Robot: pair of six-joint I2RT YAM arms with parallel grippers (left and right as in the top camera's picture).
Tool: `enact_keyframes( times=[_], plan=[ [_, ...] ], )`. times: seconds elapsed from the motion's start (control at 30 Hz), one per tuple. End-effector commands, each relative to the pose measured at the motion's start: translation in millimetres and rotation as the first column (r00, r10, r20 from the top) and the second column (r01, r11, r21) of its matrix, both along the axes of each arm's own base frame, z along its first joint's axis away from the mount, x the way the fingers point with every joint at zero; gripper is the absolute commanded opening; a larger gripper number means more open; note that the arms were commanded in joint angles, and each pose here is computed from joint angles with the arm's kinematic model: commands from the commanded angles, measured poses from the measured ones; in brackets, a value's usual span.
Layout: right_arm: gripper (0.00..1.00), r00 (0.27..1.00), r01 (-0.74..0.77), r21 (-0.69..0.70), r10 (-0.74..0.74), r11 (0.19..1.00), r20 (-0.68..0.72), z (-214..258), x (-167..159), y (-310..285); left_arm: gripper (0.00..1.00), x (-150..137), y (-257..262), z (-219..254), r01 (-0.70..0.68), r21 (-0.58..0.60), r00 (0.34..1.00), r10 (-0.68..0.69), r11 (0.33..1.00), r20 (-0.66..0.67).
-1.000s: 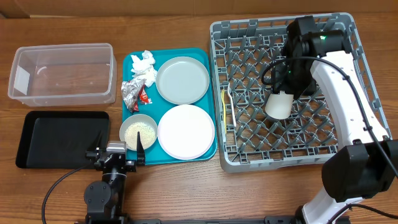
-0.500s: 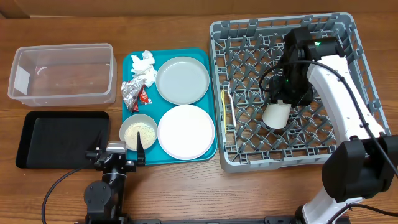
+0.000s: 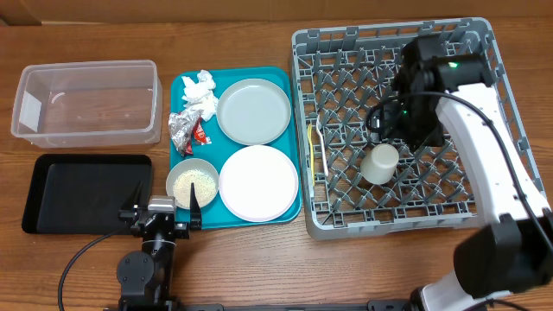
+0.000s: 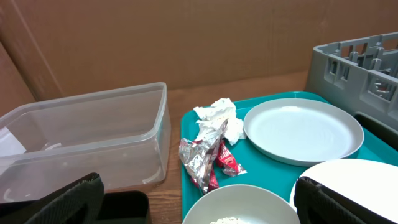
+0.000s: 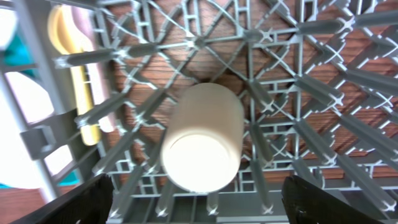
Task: Sort waste into correct bins and load items into the dishwasher rack
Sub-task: 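Carry the white cup into the rack and set it down, then move the right gripper to the edge of the white plate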
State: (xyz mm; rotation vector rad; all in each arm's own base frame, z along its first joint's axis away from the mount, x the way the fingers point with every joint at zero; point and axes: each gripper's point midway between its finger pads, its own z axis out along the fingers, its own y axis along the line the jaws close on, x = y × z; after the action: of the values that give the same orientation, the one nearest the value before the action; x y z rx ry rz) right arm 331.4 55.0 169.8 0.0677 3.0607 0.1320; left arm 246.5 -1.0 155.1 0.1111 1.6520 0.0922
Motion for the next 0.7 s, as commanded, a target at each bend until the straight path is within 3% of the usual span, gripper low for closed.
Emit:
enact_keyframes(
  times=[0.0, 0.1, 0.27, 0.67],
  plan=[
    [0.87, 0.996, -0.025, 0.102, 0.016, 0.994, 0.084, 26, 4, 19, 1.00, 0, 2, -1, -0.011, -0.017, 1.000, 0.011, 1.000, -0.001],
    [0.82, 0.988, -0.097, 0.179, 0.073, 0.979, 0.138, 34, 10, 41, 1.00, 0, 2, -1, -0.011, -0.017, 1.000, 0.011, 1.000, -0.001],
    [0.81, 0.948, -0.264, 0.163, 0.226, 0.951, 0.222, 48, 3, 74, 1.00, 0, 2, -1, -0.011, -0.017, 1.000, 0.011, 1.000, -0.001],
    [0.83, 0.710, -0.663, 0.131, 0.565, 0.737, 0.420, 78, -62, 228, 1.00, 0, 2, -1, -0.011, -0.017, 1.000, 0.011, 1.000, -0.001]
  ],
)
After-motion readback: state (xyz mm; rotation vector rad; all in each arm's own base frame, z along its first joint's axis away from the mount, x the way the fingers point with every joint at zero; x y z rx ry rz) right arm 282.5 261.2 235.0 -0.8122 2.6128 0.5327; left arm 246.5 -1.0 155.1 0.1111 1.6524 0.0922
